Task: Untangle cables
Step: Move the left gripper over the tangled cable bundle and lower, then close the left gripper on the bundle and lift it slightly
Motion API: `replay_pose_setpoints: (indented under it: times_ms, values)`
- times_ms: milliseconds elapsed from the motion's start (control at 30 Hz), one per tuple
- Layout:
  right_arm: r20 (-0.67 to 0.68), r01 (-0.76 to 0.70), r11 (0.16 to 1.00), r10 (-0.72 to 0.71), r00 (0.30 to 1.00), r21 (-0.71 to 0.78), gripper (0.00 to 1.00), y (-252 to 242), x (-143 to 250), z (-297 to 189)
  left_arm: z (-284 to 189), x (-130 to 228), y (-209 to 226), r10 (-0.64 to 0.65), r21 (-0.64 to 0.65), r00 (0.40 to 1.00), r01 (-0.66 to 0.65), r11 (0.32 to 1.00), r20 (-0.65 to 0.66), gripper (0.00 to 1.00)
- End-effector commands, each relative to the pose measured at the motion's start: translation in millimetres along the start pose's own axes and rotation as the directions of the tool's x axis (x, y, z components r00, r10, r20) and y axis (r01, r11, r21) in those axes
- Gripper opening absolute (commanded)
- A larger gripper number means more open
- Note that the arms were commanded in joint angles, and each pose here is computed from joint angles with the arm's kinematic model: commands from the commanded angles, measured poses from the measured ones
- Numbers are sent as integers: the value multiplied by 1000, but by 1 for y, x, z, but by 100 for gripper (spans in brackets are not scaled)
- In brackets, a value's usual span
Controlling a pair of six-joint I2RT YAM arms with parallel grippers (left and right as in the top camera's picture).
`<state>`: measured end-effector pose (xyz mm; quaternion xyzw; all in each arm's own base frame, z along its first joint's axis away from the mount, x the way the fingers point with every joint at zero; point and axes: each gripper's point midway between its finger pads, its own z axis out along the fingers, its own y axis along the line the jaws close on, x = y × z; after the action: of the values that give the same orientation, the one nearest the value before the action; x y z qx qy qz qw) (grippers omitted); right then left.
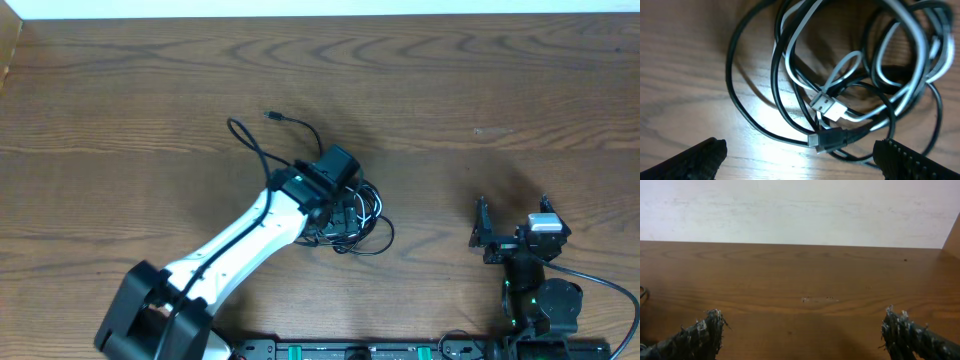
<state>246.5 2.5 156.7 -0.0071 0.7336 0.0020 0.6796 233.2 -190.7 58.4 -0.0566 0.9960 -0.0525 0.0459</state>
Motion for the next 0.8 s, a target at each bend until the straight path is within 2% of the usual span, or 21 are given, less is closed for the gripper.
replay_pose_setpoints:
  times_ms: [0,233,533,767]
  values:
    - [-5,-10,1000,10,1000,-5,99,2,2,0,13,1,6,-125,-54,992,124,991,-11,99]
    - [-5,-10,1000,10,1000,-5,99,2,2,0,35,3,12,-192,-119,981,188,975,-28,99]
    - [-5,-10,1000,10,1000,-5,99,2,2,0,45,-11,-1,-189,-68,982,189,979,8,98]
    - [-5,-10,1000,10,1000,-5,99,2,2,0,45,-13,3,-217,-82,976,219,972,29,98]
